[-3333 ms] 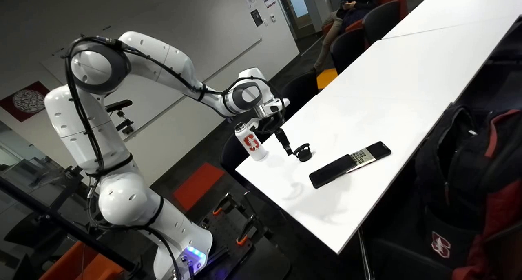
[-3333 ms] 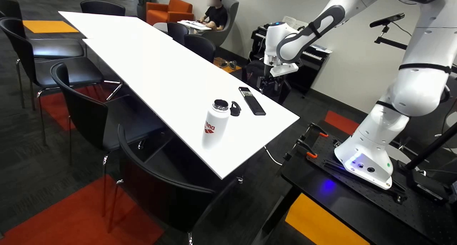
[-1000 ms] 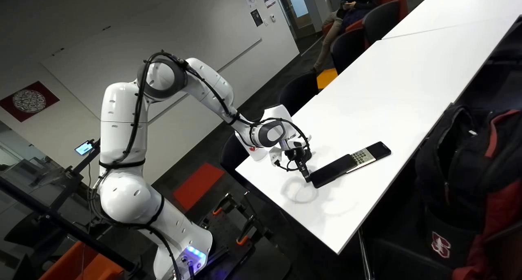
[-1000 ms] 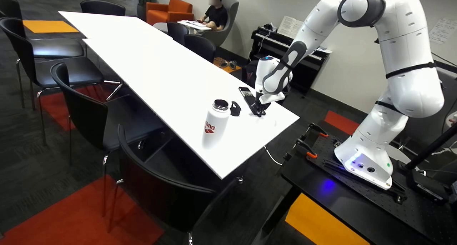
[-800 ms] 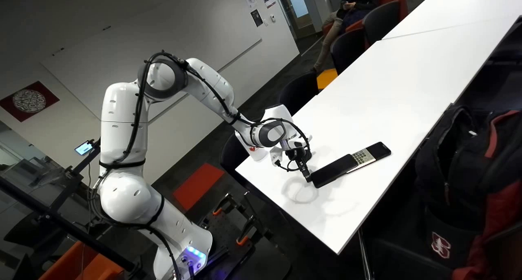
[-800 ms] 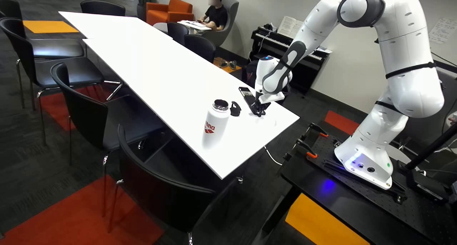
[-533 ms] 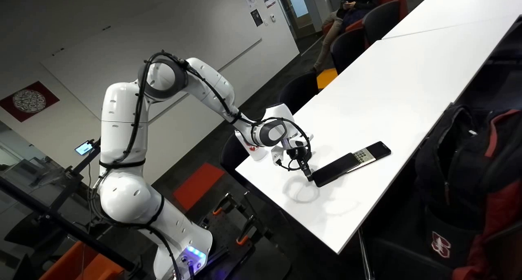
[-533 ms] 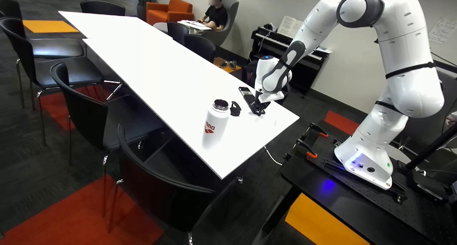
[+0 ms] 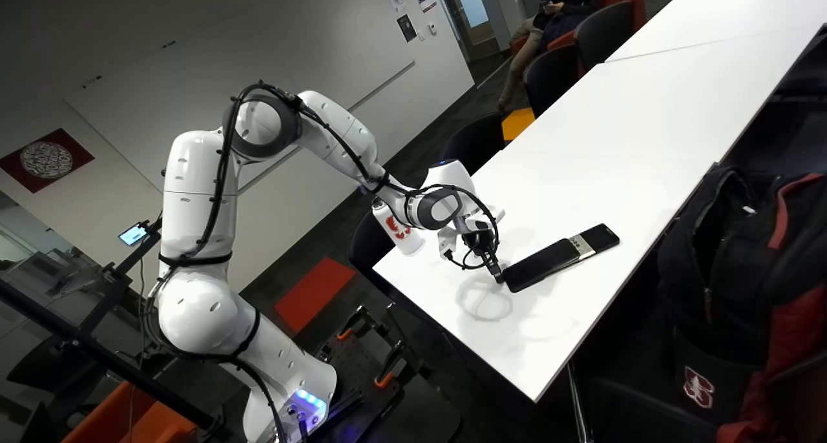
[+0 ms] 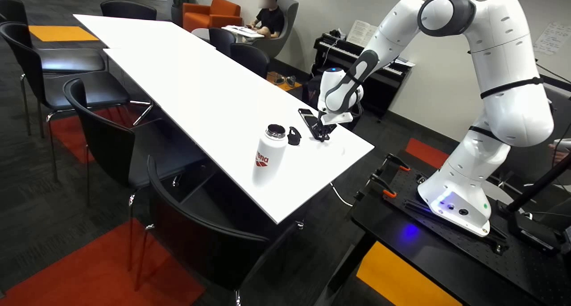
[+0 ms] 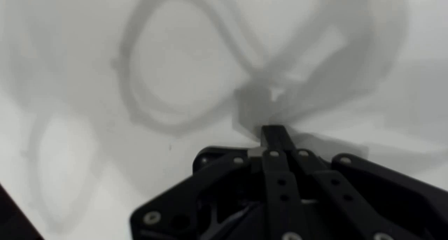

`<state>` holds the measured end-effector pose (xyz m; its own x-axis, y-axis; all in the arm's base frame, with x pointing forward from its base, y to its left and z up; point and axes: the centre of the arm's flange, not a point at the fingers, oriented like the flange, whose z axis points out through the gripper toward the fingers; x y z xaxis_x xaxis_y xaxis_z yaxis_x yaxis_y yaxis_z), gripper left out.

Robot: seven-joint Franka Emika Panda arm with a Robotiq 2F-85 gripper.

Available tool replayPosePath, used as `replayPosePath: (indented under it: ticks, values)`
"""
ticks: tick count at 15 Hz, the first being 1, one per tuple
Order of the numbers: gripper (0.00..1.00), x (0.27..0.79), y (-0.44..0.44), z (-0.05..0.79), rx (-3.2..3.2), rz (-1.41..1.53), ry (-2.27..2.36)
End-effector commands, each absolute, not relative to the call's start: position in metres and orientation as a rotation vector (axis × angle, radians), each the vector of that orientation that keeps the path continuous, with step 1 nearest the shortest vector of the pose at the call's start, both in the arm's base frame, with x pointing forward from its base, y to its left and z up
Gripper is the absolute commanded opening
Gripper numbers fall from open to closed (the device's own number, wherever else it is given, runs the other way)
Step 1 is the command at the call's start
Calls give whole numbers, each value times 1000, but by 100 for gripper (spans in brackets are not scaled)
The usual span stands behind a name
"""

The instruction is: Slide the black lid over the phone

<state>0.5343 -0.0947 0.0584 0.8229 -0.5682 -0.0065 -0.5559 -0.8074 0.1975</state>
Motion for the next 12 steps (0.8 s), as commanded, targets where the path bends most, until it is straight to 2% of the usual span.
replayPosePath:
  ticks: [1,12]
  values:
    - [0,547,-110,58,2828,-96,-897]
    - [0,575,-131,71,2820,-28,-953]
